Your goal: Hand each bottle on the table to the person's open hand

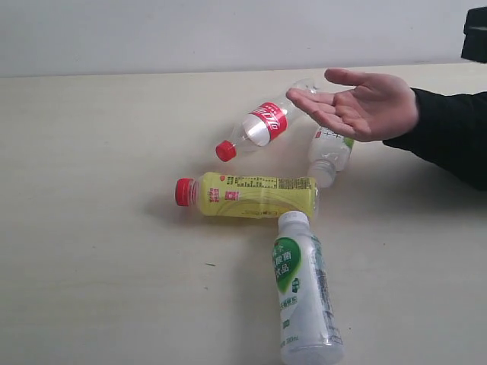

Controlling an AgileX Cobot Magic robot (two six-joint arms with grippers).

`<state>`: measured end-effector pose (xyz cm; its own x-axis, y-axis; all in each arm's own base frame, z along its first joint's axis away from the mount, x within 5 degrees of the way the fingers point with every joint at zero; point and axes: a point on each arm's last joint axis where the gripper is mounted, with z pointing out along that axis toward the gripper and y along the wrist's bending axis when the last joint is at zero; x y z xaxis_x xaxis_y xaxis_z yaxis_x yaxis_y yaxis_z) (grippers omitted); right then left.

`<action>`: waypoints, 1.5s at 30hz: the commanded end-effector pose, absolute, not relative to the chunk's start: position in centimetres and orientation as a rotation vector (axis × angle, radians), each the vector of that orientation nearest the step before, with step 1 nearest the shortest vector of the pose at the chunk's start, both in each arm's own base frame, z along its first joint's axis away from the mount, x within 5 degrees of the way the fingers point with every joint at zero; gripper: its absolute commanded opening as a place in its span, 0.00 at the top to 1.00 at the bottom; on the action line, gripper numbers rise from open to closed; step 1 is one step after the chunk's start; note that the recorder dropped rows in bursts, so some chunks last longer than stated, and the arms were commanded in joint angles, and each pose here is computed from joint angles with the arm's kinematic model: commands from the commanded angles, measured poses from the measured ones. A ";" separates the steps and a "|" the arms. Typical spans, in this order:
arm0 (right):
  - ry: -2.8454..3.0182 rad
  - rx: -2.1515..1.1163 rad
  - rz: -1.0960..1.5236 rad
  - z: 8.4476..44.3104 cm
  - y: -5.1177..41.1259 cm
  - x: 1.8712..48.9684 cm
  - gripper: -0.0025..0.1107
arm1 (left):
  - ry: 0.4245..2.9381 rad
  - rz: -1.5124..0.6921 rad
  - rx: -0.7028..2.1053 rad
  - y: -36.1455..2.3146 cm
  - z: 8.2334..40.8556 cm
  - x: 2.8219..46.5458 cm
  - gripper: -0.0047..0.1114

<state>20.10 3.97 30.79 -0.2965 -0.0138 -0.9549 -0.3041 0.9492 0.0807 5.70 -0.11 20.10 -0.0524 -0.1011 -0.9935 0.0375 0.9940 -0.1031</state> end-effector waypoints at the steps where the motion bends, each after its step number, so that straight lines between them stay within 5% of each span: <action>1: 1.799 -0.552 0.065 30.5 4.1 20.5 0.98 | 1.610 -0.118 -0.054 -0.1 20.2 5.6 0.96; 6: 1.677 -0.931 0.099 29.9 5.9 20.2 0.98 | 1.610 -0.118 -0.054 -0.1 20.2 5.6 0.96; 12: 1.859 -0.750 0.660 29.1 7.9 19.9 0.98 | 1.610 -0.118 -0.054 -0.1 20.2 5.6 0.96; 16: 1.864 -0.782 0.790 29.0 8.5 19.4 0.98 | 1.610 -0.118 -0.054 -0.1 20.2 5.6 0.96; 19: 1.851 -0.745 0.650 29.3 7.9 19.8 0.98 | 1.610 -0.118 -0.054 -0.1 20.2 5.6 0.96; 28: 1.735 -0.945 -0.407 28.9 3.0 23.1 0.98 | 1.610 -0.118 -0.054 -0.1 20.2 5.6 0.96; 40: 2.074 -0.787 -1.074 26.3 -1.1 24.1 0.98 | 1.610 -0.118 -0.054 -0.1 20.2 5.6 0.96; 45: 2.349 -0.417 -0.809 27.1 1.2 24.3 0.98 | 1.610 -0.118 -0.054 -0.1 20.2 5.6 0.96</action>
